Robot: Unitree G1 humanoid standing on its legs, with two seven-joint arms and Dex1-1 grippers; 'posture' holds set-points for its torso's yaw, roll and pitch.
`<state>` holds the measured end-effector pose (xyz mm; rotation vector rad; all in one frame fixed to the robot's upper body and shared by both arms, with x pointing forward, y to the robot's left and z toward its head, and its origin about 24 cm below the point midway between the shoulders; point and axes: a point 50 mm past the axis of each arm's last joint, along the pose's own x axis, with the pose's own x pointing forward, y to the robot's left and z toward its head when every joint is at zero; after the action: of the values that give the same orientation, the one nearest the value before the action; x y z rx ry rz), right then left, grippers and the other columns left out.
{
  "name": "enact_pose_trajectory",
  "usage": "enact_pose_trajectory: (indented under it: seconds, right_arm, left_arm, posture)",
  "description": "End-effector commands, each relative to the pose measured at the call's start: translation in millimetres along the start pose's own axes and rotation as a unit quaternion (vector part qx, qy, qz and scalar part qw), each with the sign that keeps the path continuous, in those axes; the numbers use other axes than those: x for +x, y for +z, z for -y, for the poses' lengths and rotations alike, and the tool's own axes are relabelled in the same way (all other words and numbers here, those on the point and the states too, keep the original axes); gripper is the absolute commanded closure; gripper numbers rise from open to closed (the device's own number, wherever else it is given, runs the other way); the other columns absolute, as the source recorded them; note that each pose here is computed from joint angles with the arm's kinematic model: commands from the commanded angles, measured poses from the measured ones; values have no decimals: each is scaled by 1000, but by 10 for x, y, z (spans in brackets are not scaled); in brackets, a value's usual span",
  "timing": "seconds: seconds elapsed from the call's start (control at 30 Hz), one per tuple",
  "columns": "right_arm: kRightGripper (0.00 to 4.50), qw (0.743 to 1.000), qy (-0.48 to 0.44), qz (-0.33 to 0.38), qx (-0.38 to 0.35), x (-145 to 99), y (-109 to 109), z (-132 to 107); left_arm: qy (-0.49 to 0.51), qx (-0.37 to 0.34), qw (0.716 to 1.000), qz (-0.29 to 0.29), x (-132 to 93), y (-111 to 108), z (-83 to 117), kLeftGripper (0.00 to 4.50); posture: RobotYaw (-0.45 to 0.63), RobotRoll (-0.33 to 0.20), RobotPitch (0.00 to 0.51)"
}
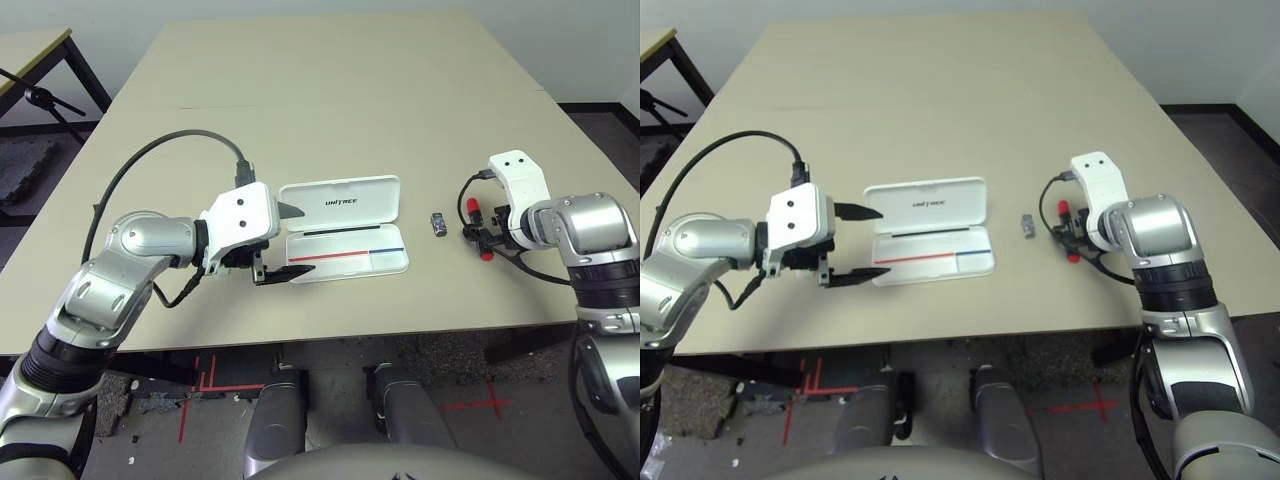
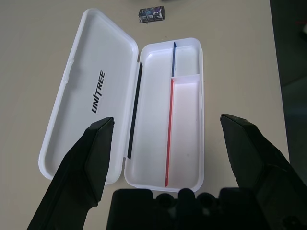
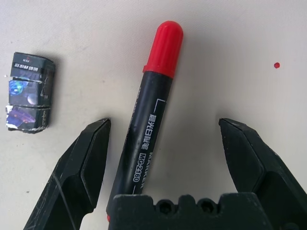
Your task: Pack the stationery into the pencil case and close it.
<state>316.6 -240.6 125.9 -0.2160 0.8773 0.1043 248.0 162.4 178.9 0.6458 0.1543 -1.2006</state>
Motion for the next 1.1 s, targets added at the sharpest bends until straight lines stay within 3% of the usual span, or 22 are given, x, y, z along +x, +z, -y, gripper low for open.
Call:
enact_pose_trajectory:
  seconds: [0.03,0.13,0.23,0.5,0.57,0.9,1.0,1.1]
  right_arm:
    - [0,1000,1,-10,2,58,-36,-8]
    - [0,1000,5,-13,-1,74,-43,-19]
    - [624,1000,6,-14,-1,81,-45,-20]
    - [3522,1000,5,-18,-3,70,-42,31]
    - [3998,1000,0,-18,-2,64,-39,62]
    - [3998,1000,-21,8,-16,-33,78,249]
    - [3998,997,-11,42,-70,-159,202,349]
    - [3998,979,43,81,-180,-295,271,349]
  left_arm:
    - [-6,1,1000,-1,5,3,18,28]
    - [-5,0,1000,-2,-1,5,25,28]
    - [-5,-1,1000,-2,-7,5,29,0]
    - [-5,-1,1000,-3,-15,11,29,0]
    - [-5,-1,1000,-3,-16,12,26,0]
    - [-5,0,1000,-5,-8,13,9,0]
    - [-5,0,1000,-5,-3,17,7,0]
    - [-5,1,1000,-6,-8,16,8,0]
  posture:
    - [51,0,102]
    - [55,0,104]
    - [58,0,106]
    - [57,0,107]
    - [56,0,107]
    - [50,0,103]
    - [51,0,103]
    - [52,0,103]
